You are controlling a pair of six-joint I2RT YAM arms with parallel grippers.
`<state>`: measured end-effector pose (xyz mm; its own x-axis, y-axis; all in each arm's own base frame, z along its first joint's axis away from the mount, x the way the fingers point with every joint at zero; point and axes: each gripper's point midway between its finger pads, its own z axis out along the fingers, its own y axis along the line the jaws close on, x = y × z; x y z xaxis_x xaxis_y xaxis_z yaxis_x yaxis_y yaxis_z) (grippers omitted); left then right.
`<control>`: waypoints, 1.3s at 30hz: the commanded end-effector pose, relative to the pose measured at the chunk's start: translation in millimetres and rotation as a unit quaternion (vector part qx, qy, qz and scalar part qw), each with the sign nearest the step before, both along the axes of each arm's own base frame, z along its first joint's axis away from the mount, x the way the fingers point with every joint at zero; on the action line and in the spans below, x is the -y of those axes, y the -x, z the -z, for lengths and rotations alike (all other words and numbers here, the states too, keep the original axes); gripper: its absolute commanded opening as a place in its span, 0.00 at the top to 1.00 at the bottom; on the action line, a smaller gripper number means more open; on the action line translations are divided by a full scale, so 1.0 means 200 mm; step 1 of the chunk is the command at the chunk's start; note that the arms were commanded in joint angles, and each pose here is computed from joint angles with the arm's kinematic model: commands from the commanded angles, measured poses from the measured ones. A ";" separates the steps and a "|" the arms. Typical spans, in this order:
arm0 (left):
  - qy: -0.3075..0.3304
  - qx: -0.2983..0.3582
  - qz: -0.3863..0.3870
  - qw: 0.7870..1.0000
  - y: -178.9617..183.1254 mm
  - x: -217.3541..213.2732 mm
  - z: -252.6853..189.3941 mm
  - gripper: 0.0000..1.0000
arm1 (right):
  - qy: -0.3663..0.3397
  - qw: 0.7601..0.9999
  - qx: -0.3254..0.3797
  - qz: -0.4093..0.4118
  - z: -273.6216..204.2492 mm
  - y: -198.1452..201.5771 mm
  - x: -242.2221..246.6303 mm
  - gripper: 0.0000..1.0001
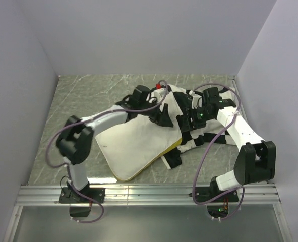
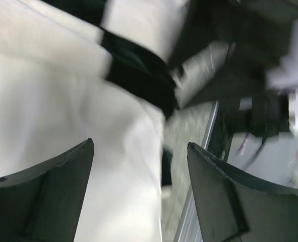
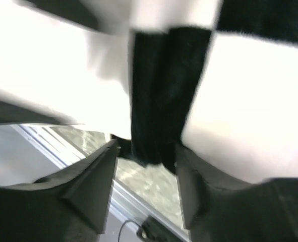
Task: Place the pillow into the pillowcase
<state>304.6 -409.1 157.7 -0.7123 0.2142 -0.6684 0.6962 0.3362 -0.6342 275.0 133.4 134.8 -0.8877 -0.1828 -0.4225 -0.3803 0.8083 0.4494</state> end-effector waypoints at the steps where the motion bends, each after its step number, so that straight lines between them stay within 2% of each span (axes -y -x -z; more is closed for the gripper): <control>1: -0.046 0.105 0.066 0.991 0.16 -0.31 -0.24 0.20 | 0.042 0.998 0.046 -0.013 -0.13 -0.02 0.13 0.38; 3: -0.052 0.116 0.030 0.991 0.08 -0.45 -0.29 0.19 | 0.047 0.995 0.092 0.002 -0.27 -0.14 0.15 0.37; 5: -0.075 0.158 -0.027 0.984 -0.14 -0.62 -0.33 0.16 | 0.062 0.986 0.156 0.024 -0.41 -0.33 0.18 0.37; 6: -0.113 0.156 -0.045 0.980 -0.23 -0.69 -0.25 0.16 | 0.060 0.980 0.187 0.040 -0.48 -0.44 0.17 0.37; 7: -0.136 0.196 -0.051 0.970 -0.34 -0.74 -0.27 0.16 | 0.057 0.975 0.208 0.048 -0.54 -0.55 0.16 0.37; 9: -0.179 0.191 -0.067 0.963 -0.47 -0.80 -0.12 0.16 | 0.064 0.967 0.235 0.075 -0.61 -0.72 0.15 0.35; 10: -0.191 0.204 -0.072 0.957 -0.55 -0.84 -0.10 0.15 | 0.066 0.963 0.249 0.075 -0.64 -0.84 0.10 0.35; 12: -0.206 0.184 -0.076 0.958 -0.63 -0.86 0.05 0.14 | 0.081 0.957 0.264 0.092 -0.67 -0.98 0.07 0.34; 13: -0.211 0.189 -0.077 0.956 -0.68 -0.88 0.05 0.14 | 0.080 0.954 0.275 0.090 -0.68 -1.08 0.00 0.34; 19: -0.208 0.176 -0.086 0.958 -0.75 -0.90 0.22 0.12 | 0.096 0.939 0.316 0.099 -0.62 -1.43 -0.22 0.20; 23: -0.208 0.167 -0.077 0.961 -0.73 -0.89 0.31 0.12 | 0.095 0.936 0.334 0.062 -0.47 -1.51 -0.41 0.18; 26: -0.205 0.158 -0.070 0.963 -0.71 -0.89 0.37 0.19 | 0.102 0.946 0.307 0.031 -0.27 -1.50 -0.52 0.18; 27: -0.198 0.146 -0.057 0.968 -0.68 -0.87 0.41 0.29 | 0.107 0.950 0.294 0.017 -0.21 -1.47 -0.56 0.18; 29: -0.193 0.144 -0.039 0.970 -0.66 -0.85 0.43 0.44 | 0.110 0.960 0.259 -0.003 -0.06 -1.42 -0.57 0.18; 30: -0.184 0.141 -0.026 0.972 -0.64 -0.83 0.43 0.57 | 0.114 0.963 0.244 -0.010 0.00 -1.39 -0.56 0.18; 31: -0.183 0.149 -0.011 0.972 -0.62 -0.82 0.45 0.64 | 0.120 0.966 0.227 -0.015 0.07 -1.36 -0.55 0.19; 32: -0.178 0.155 -0.002 0.972 -0.60 -0.81 0.45 0.71 | 0.123 0.968 0.219 -0.019 0.10 -1.34 -0.55 0.22; 33: -0.173 0.166 0.005 0.971 -0.59 -0.80 0.42 0.85 | 0.126 0.971 0.201 -0.030 0.14 -1.30 -0.55 0.27; 34: -0.170 0.180 0.022 0.969 -0.56 -0.77 0.43 0.93 | 0.129 0.974 0.183 -0.039 0.19 -1.26 -0.53 0.34; 35: -0.170 0.190 0.026 0.967 -0.55 -0.76 0.42 1.00 | 0.132 0.976 0.169 -0.047 0.22 -1.22 -0.52 0.49; 37: -0.166 0.217 0.045 0.961 -0.51 -0.73 0.39 1.00 | 0.130 0.981 0.129 -0.064 0.27 -1.08 -0.50 0.68; 38: -0.165 0.226 0.053 0.959 -0.49 -0.72 0.38 1.00 | 0.126 0.983 0.116 -0.065 0.27 -1.03 -0.49 0.85; 39: -0.162 0.237 0.060 0.956 -0.47 -0.72 0.36 1.00 | 0.108 0.983 0.131 -0.065 0.15 -0.99 -0.50 0.91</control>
